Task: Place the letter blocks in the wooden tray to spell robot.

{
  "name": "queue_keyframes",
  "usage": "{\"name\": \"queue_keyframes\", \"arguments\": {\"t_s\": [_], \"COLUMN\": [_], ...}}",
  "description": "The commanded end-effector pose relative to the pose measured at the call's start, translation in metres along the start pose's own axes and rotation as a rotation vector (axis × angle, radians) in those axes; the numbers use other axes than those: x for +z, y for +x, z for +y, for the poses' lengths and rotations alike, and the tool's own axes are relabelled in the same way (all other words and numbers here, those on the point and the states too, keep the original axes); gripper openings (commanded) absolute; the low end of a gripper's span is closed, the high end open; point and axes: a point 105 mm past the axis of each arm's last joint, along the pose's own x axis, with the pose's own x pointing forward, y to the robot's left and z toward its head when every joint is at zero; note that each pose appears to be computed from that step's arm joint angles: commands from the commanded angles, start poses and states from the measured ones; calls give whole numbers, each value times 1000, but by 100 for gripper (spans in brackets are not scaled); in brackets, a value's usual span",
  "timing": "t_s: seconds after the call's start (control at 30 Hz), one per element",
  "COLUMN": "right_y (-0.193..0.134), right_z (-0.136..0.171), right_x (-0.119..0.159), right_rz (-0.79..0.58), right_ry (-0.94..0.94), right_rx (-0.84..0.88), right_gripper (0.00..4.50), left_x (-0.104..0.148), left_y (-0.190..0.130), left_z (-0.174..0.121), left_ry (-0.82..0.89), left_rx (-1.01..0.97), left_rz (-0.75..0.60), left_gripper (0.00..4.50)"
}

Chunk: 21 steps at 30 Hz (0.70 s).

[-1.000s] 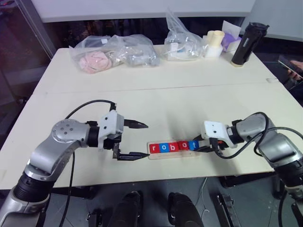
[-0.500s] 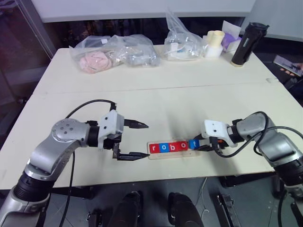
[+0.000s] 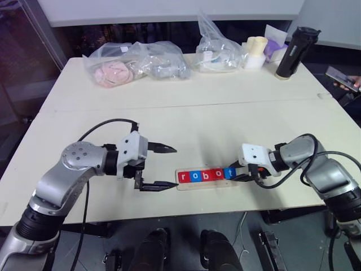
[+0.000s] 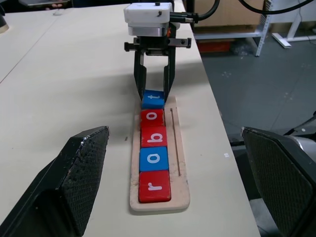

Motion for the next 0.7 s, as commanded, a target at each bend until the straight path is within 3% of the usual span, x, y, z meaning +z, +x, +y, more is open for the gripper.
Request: {"name": "queue_keyframes", "arguments": {"t_s": [0.03, 0.1, 0.13, 0.33, 0.7], "right_y": [-4, -5, -5, -17, -35], "right_z": [-3, -4, -4, -19, -42], "right_x": [14, 17, 17, 25, 1], "right_rz": [-18, -21, -21, -49, 24], "right_ry": [-51, -58, -62, -47, -27], "right_rx": [-13, -20, -21, -89, -200], "right_gripper": [317, 427, 445, 445, 445], "left_x": [8, 8, 8, 7, 7], "left_y": [-2, -2, -2, -2, -1], "left_z": [1, 2, 2, 2, 3], "left_ry": [38, 38, 38, 38, 42], "left_rx": [9, 10, 10, 11, 9], "left_rz": [-12, -13, -13, -14, -14], "left_gripper": [450, 450, 450, 450, 450]}}
